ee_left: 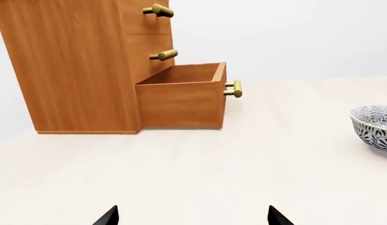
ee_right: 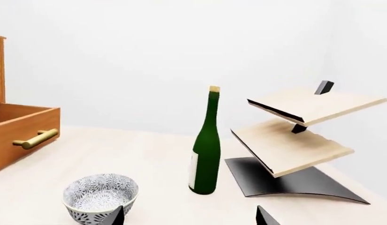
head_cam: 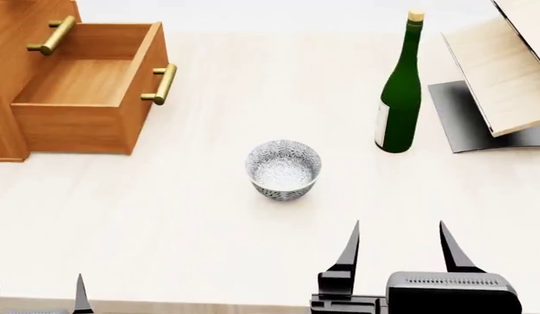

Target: Close the bottom drawer of the cabinet.

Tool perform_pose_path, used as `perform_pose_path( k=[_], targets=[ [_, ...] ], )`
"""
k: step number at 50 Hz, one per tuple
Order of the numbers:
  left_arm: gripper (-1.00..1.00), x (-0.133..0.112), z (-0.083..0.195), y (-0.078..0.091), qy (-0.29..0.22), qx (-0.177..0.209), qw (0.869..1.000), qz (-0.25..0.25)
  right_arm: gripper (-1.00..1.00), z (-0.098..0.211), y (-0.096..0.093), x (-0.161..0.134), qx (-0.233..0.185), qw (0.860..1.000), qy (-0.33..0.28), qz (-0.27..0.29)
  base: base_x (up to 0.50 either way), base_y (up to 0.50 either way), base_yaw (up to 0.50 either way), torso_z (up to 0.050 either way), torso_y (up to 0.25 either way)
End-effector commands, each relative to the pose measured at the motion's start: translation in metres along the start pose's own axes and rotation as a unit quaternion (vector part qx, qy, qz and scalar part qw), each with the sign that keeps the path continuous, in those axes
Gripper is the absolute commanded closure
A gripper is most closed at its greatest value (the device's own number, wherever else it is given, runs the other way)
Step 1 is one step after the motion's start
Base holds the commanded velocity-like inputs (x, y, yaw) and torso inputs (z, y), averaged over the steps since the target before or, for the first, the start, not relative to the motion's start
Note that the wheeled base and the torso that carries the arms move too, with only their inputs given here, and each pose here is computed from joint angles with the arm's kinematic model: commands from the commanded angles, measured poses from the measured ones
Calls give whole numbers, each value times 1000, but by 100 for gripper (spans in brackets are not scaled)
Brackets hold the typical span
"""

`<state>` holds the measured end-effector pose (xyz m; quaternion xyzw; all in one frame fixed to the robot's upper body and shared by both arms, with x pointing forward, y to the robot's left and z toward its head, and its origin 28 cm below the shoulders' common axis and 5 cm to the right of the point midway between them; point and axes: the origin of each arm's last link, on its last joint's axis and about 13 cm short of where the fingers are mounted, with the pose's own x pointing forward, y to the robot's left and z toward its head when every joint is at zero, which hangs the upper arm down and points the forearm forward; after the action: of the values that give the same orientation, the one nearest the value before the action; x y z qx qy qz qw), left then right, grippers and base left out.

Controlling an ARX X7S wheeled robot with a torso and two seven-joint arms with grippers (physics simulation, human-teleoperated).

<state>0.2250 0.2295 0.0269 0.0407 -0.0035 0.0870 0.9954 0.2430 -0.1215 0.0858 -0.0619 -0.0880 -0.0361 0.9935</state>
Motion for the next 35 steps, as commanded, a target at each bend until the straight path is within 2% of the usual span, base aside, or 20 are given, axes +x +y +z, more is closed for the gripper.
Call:
perform_pose_path(
  k=[1, 35],
  targets=[
    [-100, -4, 1, -2, -19, -17, 999, -20, -100, -1, 0, -1, -14, 1000, -5, 1, 0, 500, 0, 0, 0],
    [-100, -2, 1, -3, -17, -14, 1000, -20, -100, -1, -1, 0, -8, 1000, -6, -2, 0, 500, 0, 0, 0]
  ],
)
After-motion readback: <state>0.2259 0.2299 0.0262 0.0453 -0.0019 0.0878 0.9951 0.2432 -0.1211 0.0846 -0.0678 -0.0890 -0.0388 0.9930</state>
